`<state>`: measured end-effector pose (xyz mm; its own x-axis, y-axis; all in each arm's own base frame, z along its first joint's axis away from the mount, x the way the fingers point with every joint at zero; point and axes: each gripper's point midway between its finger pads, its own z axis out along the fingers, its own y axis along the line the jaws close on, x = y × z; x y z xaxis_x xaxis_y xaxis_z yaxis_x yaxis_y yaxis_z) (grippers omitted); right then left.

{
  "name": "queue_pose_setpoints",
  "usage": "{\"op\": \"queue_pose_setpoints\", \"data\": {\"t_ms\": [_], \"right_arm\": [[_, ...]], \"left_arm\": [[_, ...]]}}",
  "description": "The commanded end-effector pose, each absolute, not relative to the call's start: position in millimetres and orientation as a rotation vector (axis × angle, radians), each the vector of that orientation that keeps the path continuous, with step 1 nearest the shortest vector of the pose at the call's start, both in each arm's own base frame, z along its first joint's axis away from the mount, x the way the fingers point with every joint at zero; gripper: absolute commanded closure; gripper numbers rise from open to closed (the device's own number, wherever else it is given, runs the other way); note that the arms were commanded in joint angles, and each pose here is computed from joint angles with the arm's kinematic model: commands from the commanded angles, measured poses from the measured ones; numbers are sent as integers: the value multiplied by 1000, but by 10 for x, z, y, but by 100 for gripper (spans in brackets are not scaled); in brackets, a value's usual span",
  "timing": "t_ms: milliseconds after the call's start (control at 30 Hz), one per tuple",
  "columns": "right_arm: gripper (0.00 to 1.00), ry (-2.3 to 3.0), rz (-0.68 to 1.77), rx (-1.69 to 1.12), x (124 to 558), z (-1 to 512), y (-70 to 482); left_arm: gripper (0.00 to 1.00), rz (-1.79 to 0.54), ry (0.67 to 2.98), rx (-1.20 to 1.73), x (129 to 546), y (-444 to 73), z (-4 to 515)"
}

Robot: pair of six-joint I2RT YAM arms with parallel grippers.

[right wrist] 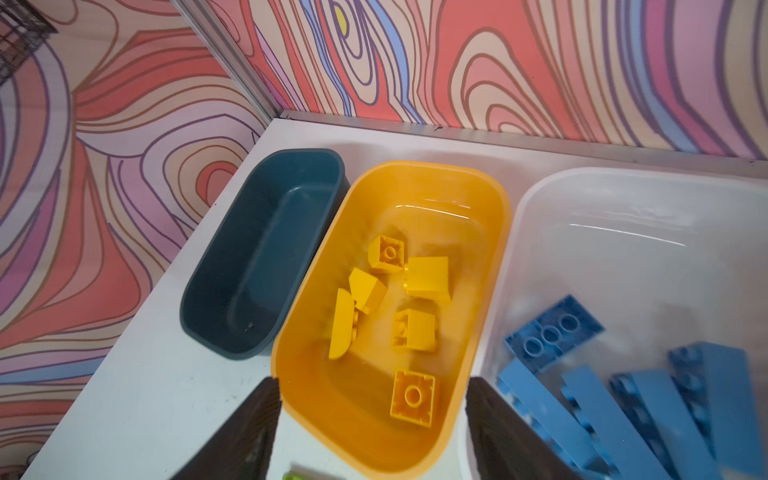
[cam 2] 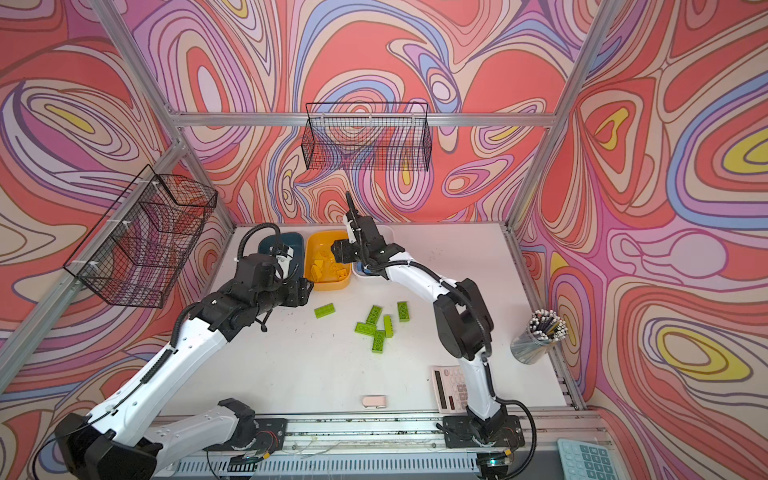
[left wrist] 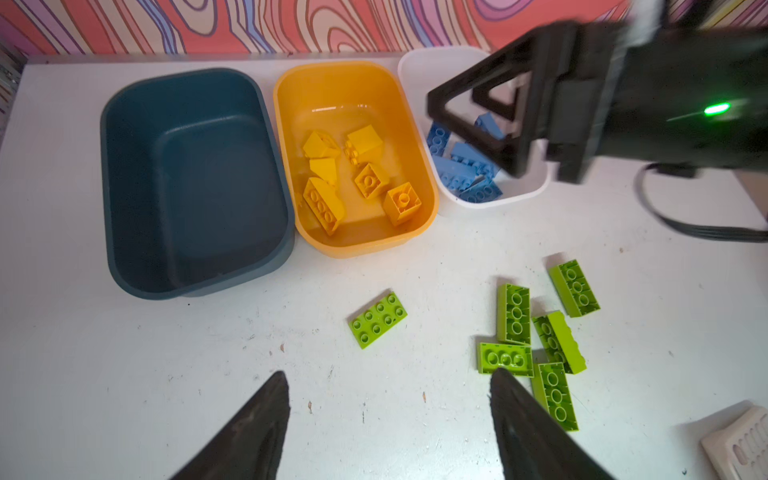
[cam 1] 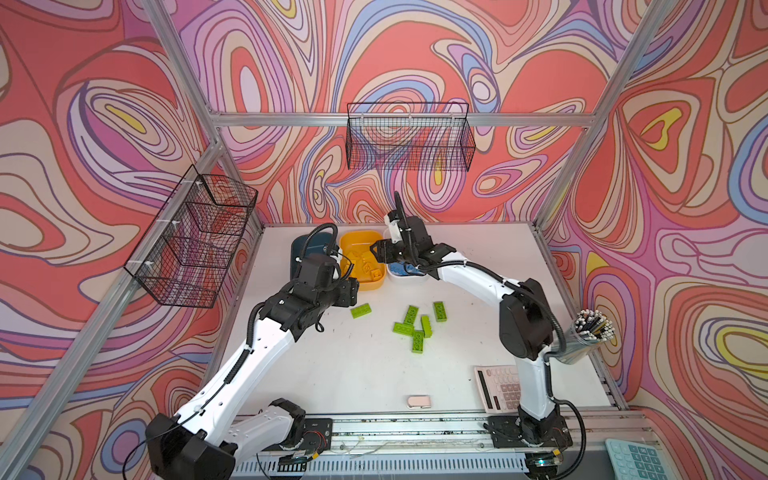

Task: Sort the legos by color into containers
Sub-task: 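Withdraw the right arm while the left gripper moves over a lime green 2x4 brick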

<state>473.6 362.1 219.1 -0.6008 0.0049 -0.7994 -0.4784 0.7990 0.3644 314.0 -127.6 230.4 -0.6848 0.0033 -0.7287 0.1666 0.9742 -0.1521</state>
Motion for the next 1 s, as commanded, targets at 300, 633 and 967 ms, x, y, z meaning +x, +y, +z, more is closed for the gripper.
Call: {"op": "queue_pose_setpoints", "data": {"t_ms": [300, 633, 967], "right_arm": [[26, 2046, 595, -99, 3893, 2334, 2343], [26, 1989, 651, -58, 3290, 2177, 1955], [26, 1965, 685, -56, 3172, 2065, 1916]], "left_arm": [[24, -60, 2588, 240, 3176, -1233, 1611], [26, 119, 2881, 426, 3161, -1296, 847], [25, 179, 2905, 512, 3357, -1358, 583]]}}
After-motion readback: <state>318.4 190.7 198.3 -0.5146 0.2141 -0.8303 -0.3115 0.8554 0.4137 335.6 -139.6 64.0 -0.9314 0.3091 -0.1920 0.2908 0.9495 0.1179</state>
